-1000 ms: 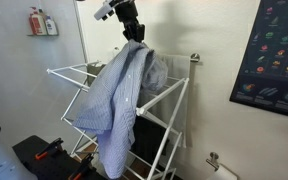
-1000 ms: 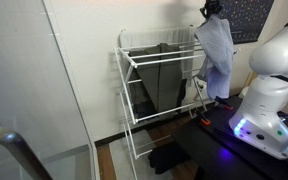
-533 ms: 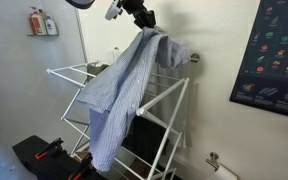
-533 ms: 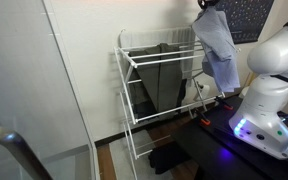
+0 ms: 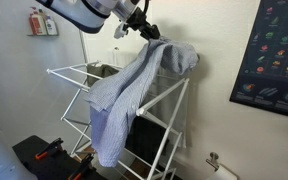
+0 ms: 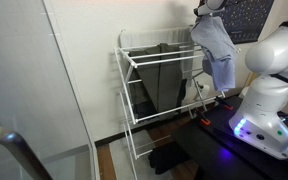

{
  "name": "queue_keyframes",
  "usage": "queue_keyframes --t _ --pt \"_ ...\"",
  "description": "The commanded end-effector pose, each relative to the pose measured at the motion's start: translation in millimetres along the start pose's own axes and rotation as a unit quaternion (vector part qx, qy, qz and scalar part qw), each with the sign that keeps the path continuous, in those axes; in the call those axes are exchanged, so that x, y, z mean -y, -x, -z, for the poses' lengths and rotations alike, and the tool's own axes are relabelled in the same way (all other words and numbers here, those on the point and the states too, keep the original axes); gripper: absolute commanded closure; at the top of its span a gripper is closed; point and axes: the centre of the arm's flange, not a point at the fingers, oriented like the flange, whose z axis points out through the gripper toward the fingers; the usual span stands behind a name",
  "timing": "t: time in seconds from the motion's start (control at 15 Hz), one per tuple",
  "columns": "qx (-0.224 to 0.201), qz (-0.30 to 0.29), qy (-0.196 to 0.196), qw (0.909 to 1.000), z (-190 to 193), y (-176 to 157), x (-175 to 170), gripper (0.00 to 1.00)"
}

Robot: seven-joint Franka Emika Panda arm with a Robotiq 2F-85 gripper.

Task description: Place the striped shirt on top of the drying rack

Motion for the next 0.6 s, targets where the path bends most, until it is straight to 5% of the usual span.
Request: queue_keyframes --t 0.0,0.53 --pt "-0.010 -0.009 -0.004 0.9999 -24.6 18.0 17.7 0.93" --pt "-0.035 -0.024 -0.035 0.9985 -48.0 25.4 55.6 0.93"
